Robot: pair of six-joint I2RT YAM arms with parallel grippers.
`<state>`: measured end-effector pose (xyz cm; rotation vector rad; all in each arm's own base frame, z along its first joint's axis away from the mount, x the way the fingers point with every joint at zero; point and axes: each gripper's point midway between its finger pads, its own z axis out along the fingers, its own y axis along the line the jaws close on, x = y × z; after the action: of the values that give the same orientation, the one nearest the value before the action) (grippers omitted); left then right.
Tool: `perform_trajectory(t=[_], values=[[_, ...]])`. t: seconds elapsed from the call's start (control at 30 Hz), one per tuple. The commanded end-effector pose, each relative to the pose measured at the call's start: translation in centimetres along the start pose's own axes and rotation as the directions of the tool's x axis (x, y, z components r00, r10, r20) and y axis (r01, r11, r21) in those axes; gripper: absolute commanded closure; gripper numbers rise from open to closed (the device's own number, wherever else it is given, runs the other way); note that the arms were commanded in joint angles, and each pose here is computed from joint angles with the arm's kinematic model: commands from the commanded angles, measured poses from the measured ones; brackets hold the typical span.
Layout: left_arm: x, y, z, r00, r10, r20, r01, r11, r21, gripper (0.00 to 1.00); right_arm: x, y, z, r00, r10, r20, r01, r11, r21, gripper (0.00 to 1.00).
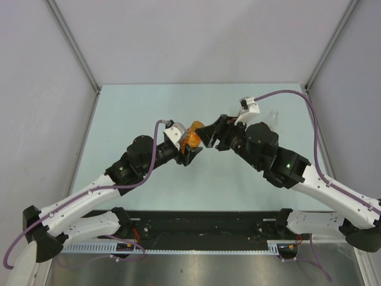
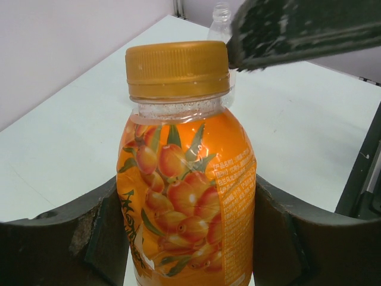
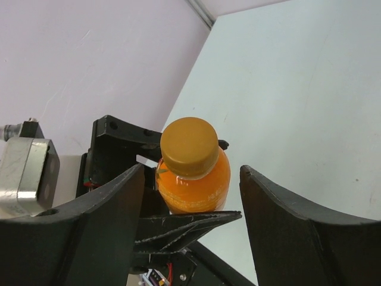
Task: Unscrew the bottle caps
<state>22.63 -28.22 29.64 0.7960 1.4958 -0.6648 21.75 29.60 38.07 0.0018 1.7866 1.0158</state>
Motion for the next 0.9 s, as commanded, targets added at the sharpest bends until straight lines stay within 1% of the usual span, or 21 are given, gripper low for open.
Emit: perform_trajectory(t=[0.0, 0.43, 0.53, 0.63, 0.67, 0.7, 0.87], values=[[-1.7, 0.0, 0.0, 0.998, 0.034, 0.056, -0.033, 0.999, -0.020, 1.00, -2.4, 1.4, 0.4, 0.996, 0.026, 0.085, -0.025, 1.000, -0.016, 0.32], [-1.6, -1.2, 0.0, 0.998, 0.045, 0.052, -0.046, 0.999, 0.018, 1.00, -2.5, 1.4, 1.4, 0.994, 0.008, 0.107, -0.007, 1.000, -0.010, 0.37], [-1.7, -1.2, -0.1, 0.997, 0.049, 0.054, -0.050, 0.999, 0.019, 1.00, -2.5, 1.5, 1.4, 0.994, 0.005, 0.108, -0.003, 1.000, -0.014, 0.41], [-1.8, -1.4, -0.1, 0.997, 0.049, 0.057, -0.050, 0.998, 0.025, 1.00, -2.3, 1.3, 1.4, 0.995, 0.001, 0.100, 0.000, 1.000, -0.010, 0.48], [-1.7, -1.4, -0.1, 0.997, 0.049, 0.056, -0.050, 0.998, 0.027, 1.00, -2.2, 1.3, 1.5, 0.995, -0.002, 0.095, 0.003, 1.000, -0.011, 0.53], [-1.8, -1.4, -0.2, 0.997, 0.049, 0.057, -0.050, 0.998, 0.026, 1.00, -2.1, 1.3, 1.5, 0.996, -0.006, 0.092, 0.007, 1.000, -0.010, 0.55], [-2.0, -1.5, -0.1, 0.997, 0.049, 0.059, -0.050, 0.998, 0.028, 1.00, -1.6, 1.3, 1.6, 0.997, -0.012, 0.075, 0.013, 1.000, -0.011, 0.58]])
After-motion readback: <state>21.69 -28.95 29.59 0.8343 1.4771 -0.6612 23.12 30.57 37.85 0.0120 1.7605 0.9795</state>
